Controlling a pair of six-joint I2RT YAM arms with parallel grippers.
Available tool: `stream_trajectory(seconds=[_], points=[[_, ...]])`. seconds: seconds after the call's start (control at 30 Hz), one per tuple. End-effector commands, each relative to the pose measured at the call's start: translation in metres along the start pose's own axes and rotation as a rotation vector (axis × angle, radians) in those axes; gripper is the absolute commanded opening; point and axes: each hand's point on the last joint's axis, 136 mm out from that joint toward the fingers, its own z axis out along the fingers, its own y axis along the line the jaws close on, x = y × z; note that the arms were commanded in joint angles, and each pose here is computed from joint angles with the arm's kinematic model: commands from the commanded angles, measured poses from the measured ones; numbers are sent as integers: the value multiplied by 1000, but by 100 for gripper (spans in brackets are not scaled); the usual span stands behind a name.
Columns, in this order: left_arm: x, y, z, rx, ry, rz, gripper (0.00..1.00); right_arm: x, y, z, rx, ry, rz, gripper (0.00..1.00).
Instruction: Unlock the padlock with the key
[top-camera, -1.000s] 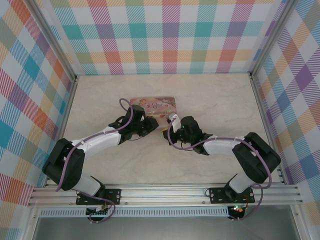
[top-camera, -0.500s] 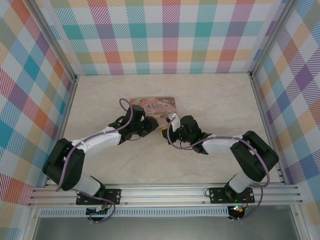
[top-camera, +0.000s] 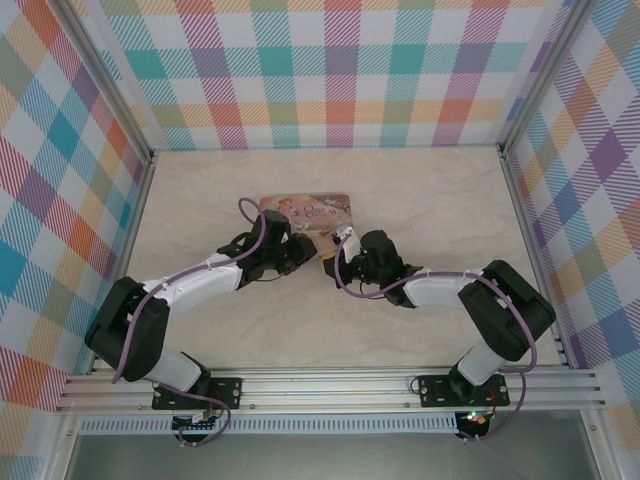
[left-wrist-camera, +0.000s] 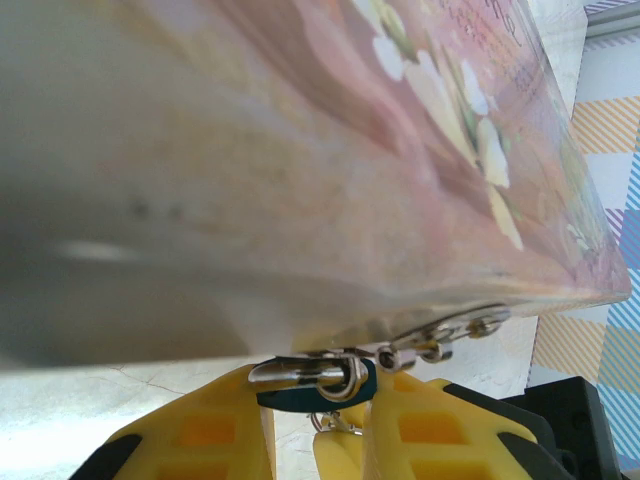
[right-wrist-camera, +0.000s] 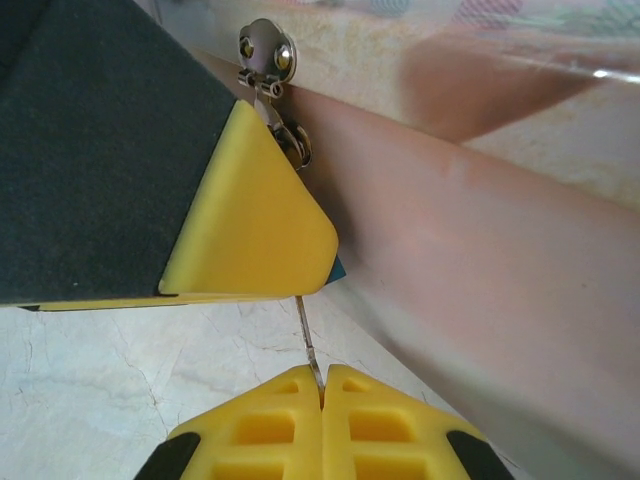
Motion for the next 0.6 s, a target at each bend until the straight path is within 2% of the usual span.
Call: stream_trajectory(seconds=[0.0, 0.57], points=[[-3, -36, -14, 107, -9, 12, 14, -9, 0, 4, -15, -25, -14, 0], [-3, -34, -15, 103, -11, 10, 13, -5, -9, 2, 18, -23, -4, 0]])
